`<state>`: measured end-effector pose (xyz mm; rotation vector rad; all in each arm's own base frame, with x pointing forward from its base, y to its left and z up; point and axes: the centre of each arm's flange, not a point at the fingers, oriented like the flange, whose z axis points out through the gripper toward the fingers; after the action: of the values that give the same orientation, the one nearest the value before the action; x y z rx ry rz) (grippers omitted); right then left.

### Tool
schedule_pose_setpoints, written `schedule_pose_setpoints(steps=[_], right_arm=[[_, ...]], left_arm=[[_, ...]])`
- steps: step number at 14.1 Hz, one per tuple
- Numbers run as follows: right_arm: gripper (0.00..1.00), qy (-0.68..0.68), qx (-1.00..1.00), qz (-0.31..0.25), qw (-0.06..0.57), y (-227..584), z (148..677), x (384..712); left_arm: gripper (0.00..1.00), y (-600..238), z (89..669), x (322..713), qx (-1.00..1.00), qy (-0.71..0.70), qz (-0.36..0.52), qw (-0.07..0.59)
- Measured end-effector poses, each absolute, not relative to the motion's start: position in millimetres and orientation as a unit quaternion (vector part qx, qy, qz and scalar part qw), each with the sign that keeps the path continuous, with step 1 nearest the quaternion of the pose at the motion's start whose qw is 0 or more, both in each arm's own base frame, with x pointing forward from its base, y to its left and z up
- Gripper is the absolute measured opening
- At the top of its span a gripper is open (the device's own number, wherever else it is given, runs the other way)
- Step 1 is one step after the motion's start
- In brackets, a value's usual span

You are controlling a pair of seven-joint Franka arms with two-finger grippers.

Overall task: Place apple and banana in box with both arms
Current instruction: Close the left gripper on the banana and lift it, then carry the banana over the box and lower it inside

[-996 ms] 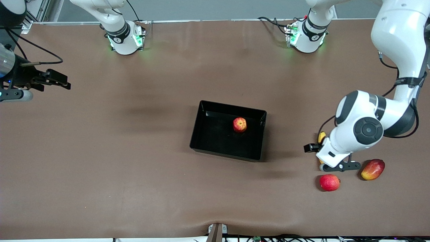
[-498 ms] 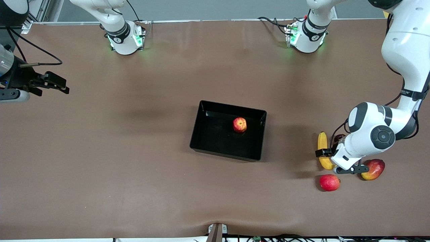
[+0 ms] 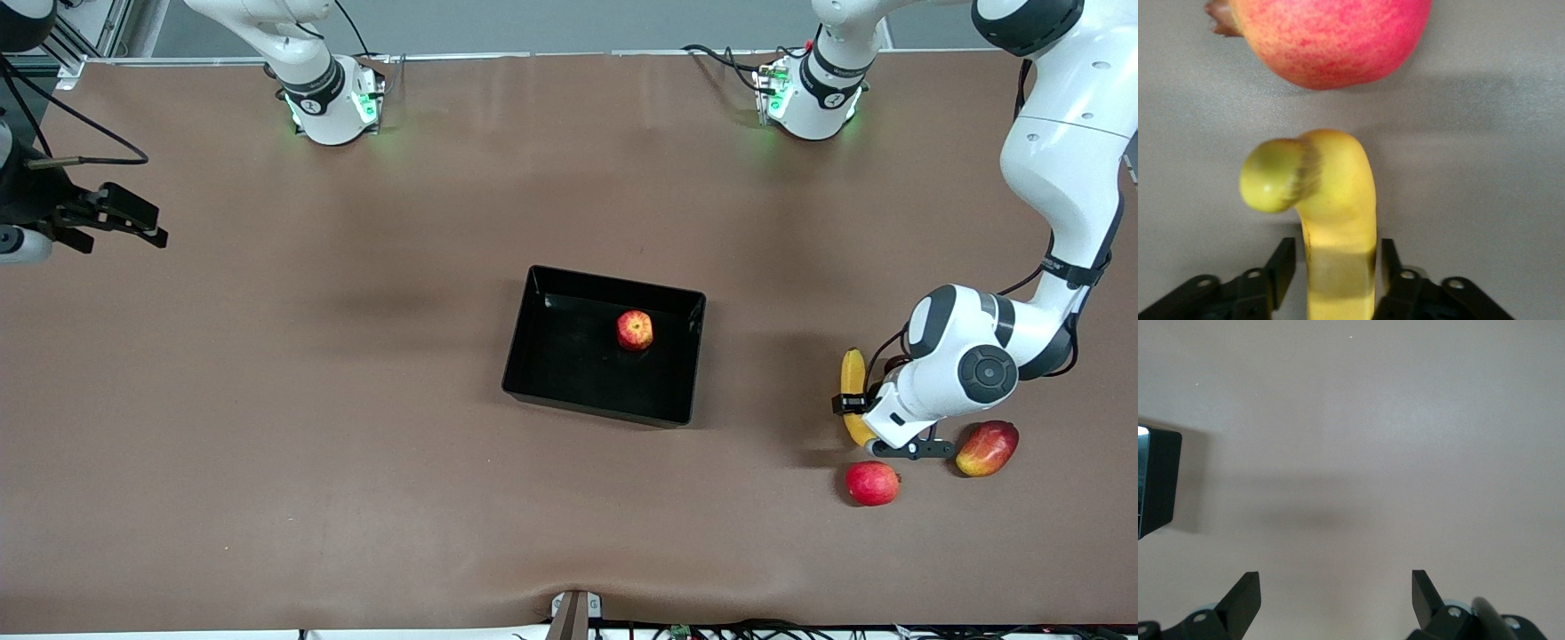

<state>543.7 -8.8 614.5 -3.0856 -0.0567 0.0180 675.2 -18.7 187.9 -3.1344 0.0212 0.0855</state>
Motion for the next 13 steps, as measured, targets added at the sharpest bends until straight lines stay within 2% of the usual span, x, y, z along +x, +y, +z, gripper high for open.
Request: schedule_pose_setpoints(steps=[1, 2, 5, 10, 13], right_arm=[[1.00, -0.019, -0.999, 0.001, 0.028, -9, 619, 544], [1.00, -0.019, -0.999, -0.005, 0.027, -9, 625, 544], [1.00, -0.020, -0.999, -0.002, 0.027, -8, 634, 542], [1.00, -0.015, -0.999, 0.017, 0.028, -13, 632, 537], [1.00, -0.014, -0.999, 0.018, 0.029, -15, 632, 537]], left_arm=[[0.44, -19, 189, 676, -1.000, 0.007, 0.026, 0.003], [0.42, -19, 192, 677, -1.000, 0.007, 0.023, 0.003], [0.42, -42, 221, 681, -1.000, 0.018, 0.016, -0.001], [0.42, -145, 337, 665, -1.000, 0.028, -0.003, 0.000], [0.42, -214, 382, 649, -0.999, 0.024, -0.021, -0.014]])
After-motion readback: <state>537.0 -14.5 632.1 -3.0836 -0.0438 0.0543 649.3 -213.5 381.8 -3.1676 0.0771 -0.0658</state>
